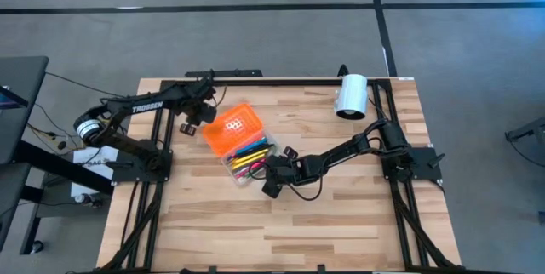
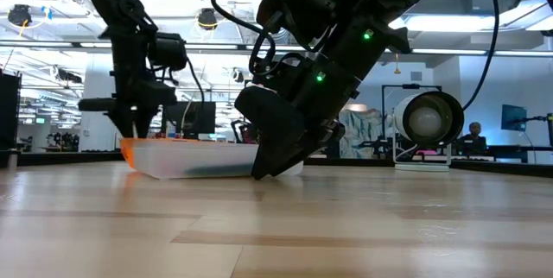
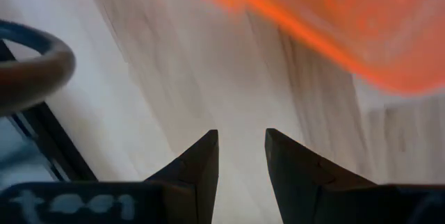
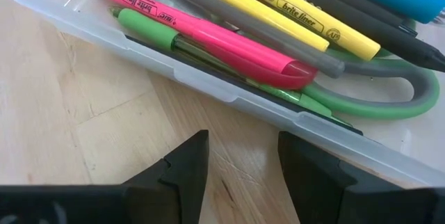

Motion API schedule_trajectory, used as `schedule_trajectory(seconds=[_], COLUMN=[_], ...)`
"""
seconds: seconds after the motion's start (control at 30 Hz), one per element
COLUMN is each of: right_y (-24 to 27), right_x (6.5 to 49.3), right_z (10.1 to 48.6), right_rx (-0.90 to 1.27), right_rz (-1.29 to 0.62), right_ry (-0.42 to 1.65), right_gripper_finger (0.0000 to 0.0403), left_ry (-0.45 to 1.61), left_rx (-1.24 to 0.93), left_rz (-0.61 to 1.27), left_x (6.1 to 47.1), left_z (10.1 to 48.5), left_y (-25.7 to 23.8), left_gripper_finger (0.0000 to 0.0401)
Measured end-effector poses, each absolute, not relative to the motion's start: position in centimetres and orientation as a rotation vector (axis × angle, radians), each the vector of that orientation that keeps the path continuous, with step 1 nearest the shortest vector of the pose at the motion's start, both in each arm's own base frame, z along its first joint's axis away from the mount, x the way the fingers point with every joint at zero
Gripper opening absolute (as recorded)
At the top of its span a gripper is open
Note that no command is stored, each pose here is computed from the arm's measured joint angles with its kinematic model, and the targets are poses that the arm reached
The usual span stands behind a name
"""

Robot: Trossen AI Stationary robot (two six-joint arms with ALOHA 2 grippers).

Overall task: Pick & place school supplies into a supply box
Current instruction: Close the supply box

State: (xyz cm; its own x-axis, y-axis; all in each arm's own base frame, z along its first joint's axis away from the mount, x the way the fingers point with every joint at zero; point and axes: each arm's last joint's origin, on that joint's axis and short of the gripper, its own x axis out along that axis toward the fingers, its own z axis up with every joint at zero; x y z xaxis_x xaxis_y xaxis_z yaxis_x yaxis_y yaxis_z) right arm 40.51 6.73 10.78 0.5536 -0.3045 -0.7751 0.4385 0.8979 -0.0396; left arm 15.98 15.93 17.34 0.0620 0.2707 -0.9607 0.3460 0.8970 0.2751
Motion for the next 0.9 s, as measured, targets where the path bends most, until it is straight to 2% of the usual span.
schedule_trajectory(seconds=[0.33, 0.67, 0.9], right_y=[6.7, 6.7, 6.7], right_x=[40.5, 40.5, 40.5], right_z=[10.8, 10.8, 10.8], right_rx=[0.148, 0.126, 0.126], right_rz=[-0.434, -0.425, -0.425], right_ry=[0.883, 0.885, 0.883], right_gripper_finger=[0.0168, 0.0168, 0.0168], left_ry=[1.325, 1.421, 1.390], left_rx=[0.618, 0.570, 0.517], left_rz=[-0.027, -0.105, -0.124], left_x=[17.7, 18.9, 19.5], left_z=[17.5, 13.9, 13.9], left_y=[17.1, 17.5, 17.8], left_gripper_finger=[0.0109, 0.0109, 0.0109])
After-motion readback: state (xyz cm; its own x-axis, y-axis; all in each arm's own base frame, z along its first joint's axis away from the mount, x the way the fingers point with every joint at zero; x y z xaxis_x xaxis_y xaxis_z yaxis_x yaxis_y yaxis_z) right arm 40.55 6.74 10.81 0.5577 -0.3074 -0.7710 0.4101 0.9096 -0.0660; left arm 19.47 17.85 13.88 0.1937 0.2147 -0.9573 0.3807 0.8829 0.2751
